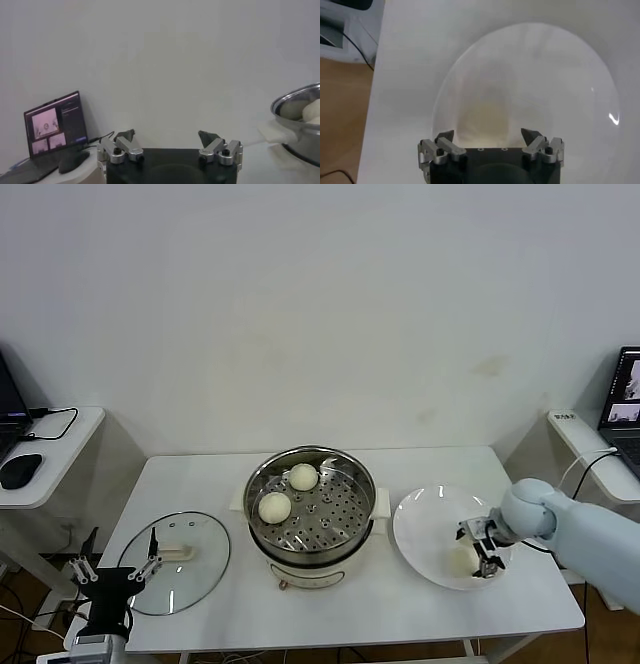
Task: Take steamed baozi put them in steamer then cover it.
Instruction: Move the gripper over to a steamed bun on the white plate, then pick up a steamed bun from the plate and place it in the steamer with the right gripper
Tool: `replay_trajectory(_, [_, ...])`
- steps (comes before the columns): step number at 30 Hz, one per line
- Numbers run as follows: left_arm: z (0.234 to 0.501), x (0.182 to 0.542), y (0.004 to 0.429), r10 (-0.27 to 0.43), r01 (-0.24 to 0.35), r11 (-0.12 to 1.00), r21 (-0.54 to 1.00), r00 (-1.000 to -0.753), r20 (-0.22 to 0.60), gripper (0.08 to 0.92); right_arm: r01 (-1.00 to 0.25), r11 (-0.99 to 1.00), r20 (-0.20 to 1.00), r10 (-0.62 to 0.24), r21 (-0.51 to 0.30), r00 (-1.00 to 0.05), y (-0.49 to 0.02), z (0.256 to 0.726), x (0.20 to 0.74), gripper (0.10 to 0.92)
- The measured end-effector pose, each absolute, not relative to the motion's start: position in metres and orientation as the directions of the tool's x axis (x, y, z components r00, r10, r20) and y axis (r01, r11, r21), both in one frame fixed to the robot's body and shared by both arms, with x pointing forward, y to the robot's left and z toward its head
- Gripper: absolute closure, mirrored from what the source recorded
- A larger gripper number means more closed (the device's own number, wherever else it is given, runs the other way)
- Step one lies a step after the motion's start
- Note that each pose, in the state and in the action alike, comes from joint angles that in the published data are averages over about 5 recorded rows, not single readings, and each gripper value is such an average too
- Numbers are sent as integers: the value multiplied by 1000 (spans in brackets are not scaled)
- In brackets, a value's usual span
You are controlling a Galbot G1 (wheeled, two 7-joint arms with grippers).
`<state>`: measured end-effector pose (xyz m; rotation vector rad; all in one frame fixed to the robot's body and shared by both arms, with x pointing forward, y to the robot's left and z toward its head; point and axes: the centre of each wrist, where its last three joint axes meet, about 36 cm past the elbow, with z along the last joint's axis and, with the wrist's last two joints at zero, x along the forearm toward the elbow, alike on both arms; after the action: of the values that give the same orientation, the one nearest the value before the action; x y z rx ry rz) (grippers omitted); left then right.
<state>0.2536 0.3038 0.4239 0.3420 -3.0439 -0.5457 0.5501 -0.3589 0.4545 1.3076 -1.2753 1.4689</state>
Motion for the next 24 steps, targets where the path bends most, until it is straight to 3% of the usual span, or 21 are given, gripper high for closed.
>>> replay_trajectory(12, [425,253,303,-221,-212,915,345,-975,-11,177,-972,-172,986,-71,-158,-148,-359,454,554,418])
replay_trajectory(24, [429,254,303,-216,-211,916,342,-976,-23,177,-966,-131,972,-109,-224,-211,-364,515,574,445])
